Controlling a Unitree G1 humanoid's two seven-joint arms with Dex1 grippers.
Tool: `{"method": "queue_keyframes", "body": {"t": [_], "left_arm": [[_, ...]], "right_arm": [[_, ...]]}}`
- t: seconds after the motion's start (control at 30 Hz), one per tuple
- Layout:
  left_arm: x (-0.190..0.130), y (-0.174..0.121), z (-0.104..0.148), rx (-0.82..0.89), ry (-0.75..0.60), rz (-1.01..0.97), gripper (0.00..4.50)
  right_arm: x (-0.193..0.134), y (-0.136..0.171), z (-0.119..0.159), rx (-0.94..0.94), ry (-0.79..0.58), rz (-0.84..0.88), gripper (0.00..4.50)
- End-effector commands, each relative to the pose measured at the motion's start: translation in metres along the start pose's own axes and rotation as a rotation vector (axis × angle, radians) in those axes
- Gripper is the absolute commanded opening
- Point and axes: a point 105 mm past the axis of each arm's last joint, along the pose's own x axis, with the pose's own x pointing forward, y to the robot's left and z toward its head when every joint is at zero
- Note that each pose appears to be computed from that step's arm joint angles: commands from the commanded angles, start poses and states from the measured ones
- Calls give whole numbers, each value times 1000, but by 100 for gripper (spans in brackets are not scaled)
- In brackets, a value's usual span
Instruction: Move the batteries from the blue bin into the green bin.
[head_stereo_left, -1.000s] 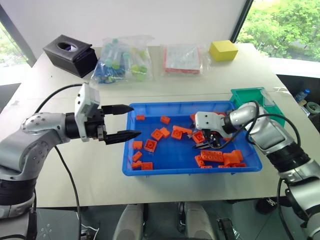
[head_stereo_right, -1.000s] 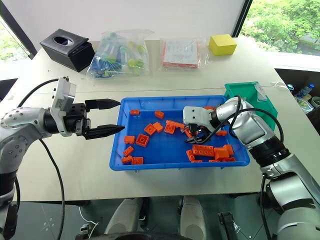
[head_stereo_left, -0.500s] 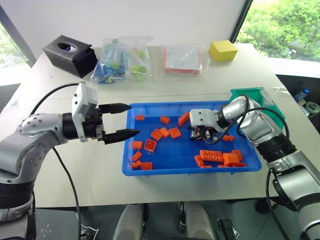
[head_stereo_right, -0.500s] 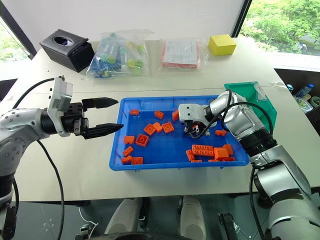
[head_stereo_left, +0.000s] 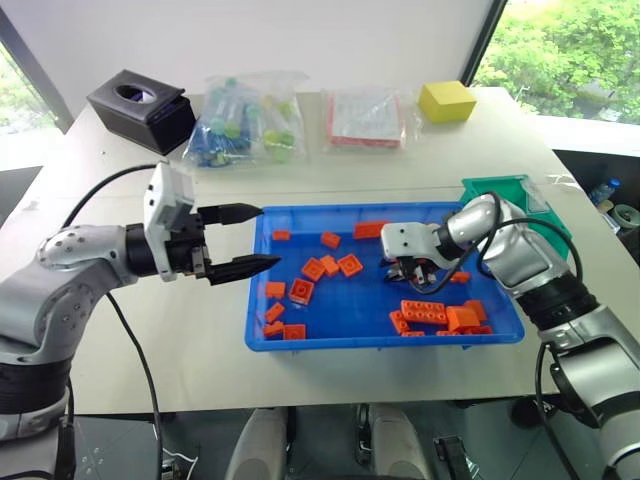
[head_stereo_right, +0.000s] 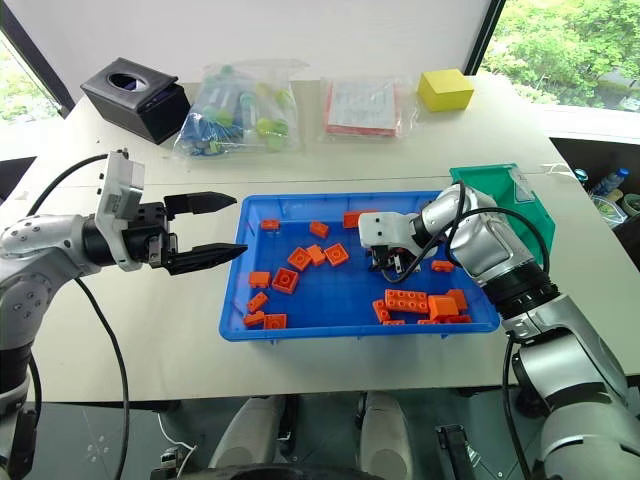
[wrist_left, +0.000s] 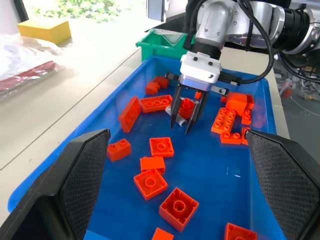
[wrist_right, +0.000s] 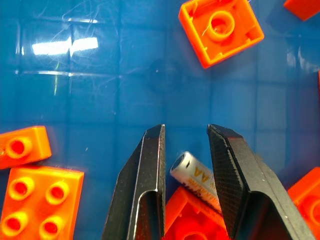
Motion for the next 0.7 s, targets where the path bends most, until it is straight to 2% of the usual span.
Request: {"method": "queue_keyframes", "body": {"t": [0.03,0.17,0.33,0.53,0.7], "left_arm": [[0,0,9,49,-19,-4,450],[1,-1,7,47,-19,-8,450],[2,0,8,48,-23,-12,450],[2,1,9,50,-24,-13,450],[1,-2,7,46,-19,-17,450]], "right_arm": [[-20,-5,-4,-14,14,-52,136],[-31,-12,-19,-9,54,-99,136],[-32,-15,-19,-47,49,-104,136],[-36,-25,13,46,-103,-132,136],[-56,-24,32,241,-216,-243,136]]}}
